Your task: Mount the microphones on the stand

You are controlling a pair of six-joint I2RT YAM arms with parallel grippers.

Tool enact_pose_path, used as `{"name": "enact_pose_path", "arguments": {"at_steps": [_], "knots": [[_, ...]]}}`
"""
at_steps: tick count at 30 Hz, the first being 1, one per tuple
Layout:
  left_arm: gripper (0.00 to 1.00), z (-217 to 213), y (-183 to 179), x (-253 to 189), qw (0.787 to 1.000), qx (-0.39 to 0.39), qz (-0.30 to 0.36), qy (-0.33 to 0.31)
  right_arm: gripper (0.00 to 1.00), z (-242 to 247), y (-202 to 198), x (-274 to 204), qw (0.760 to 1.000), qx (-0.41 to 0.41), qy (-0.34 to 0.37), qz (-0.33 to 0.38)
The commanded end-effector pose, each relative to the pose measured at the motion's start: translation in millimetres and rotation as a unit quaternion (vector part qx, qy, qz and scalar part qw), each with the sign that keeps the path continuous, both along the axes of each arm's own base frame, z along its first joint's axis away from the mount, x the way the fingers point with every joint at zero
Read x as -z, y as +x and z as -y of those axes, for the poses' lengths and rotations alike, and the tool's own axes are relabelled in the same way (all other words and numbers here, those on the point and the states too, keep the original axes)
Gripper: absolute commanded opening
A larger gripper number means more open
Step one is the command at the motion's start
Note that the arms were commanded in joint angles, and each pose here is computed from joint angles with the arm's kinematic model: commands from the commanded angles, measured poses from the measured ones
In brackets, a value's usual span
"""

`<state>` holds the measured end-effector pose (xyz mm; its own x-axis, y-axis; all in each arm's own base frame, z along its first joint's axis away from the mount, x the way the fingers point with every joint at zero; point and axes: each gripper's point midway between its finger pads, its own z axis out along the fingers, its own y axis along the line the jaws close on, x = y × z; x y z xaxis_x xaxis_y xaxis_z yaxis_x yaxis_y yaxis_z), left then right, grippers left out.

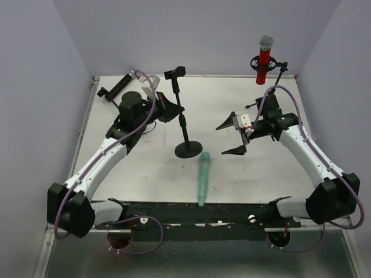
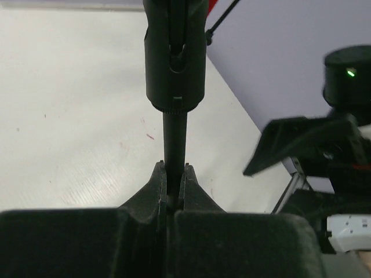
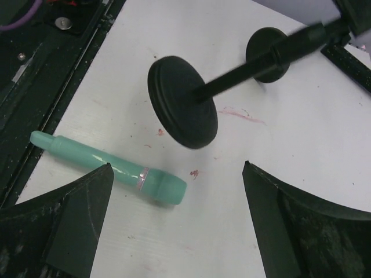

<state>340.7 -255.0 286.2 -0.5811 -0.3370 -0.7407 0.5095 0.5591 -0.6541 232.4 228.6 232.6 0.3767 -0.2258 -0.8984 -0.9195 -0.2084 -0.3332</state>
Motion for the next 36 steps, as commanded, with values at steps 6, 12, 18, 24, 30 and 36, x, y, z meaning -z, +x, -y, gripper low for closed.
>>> {"name": "enact_pose_path", "arguments": {"at_steps": [6,12,18,24,30,36], "knots": [[0.00,-22,-84,-23,0.948,0.113,0.281,0.096,1.00,19,29,-20,0.973,0.088,0.091,-0.191],[0.00,-20,-96,-1,0.923,0.086,0.372,0.059,1.00,28,24,20,0.964,0.153,0.058,-0.211],[0.00,-13,-96,17,0.901,0.088,0.416,0.080,1.00,30,10,27,0.968,0.151,0.054,-0.195],[0.00,-20,-96,23,0.895,0.057,0.436,0.072,1.00,31,11,35,0.966,0.157,0.049,-0.198],[0.08,-23,-86,44,0.911,0.036,0.404,0.073,1.00,31,11,36,0.967,0.156,0.048,-0.198],[0.26,-29,-85,56,0.920,0.014,0.385,0.071,1.00,32,12,36,0.967,0.157,0.048,-0.195]]}}
